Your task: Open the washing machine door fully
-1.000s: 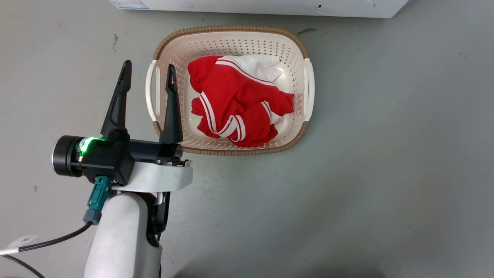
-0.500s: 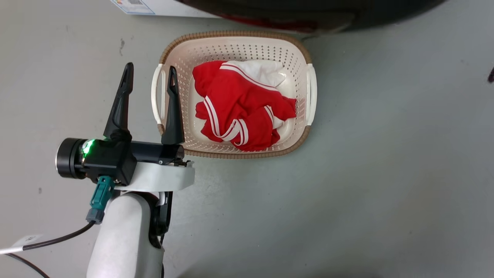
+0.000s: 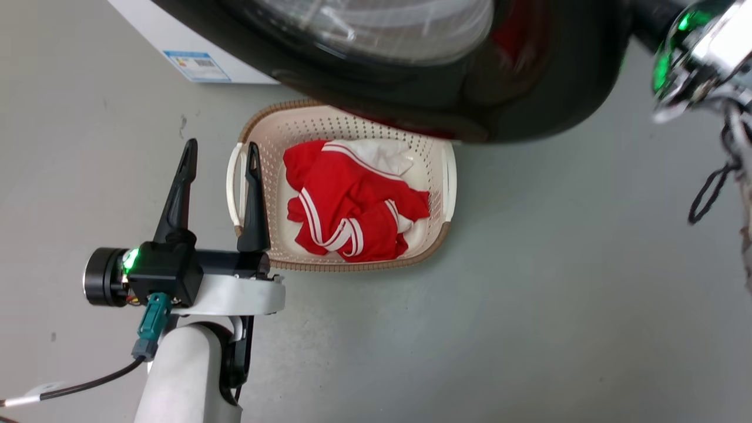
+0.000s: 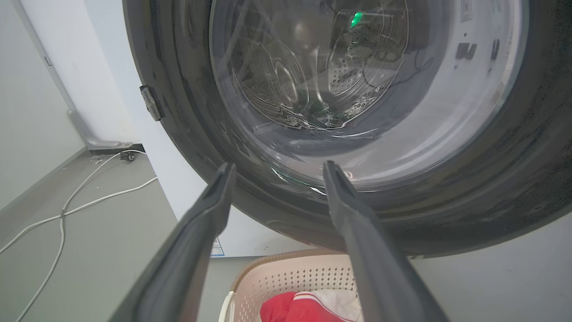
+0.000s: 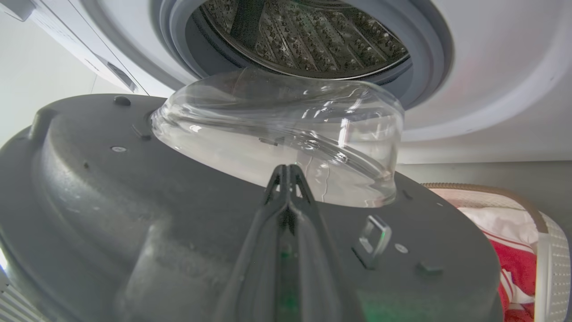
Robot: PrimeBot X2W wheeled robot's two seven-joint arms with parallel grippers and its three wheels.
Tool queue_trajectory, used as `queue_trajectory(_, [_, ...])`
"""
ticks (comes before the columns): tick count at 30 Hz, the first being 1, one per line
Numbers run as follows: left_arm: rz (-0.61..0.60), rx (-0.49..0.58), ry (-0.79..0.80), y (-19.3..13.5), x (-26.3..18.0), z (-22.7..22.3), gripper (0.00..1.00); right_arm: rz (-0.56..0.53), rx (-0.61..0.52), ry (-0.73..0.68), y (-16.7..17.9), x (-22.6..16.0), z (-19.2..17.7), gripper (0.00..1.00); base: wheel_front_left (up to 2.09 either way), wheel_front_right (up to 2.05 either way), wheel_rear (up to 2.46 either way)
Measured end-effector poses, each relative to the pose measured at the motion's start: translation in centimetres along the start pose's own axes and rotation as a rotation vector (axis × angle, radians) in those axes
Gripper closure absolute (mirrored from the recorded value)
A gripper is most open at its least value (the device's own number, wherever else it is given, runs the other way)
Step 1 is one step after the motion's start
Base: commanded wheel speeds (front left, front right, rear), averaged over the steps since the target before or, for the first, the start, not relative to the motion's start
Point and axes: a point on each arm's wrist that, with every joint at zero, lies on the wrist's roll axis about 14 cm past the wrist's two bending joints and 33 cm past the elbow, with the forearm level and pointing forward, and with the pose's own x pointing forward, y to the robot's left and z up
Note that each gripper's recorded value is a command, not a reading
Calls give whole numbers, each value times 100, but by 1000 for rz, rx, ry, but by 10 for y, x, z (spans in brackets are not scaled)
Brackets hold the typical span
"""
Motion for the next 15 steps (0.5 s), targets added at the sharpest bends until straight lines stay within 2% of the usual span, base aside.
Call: queue_trajectory(15, [15,-1,-42,4,-33,31,0,77,32,247,42,-29,-117,100,0,0,0])
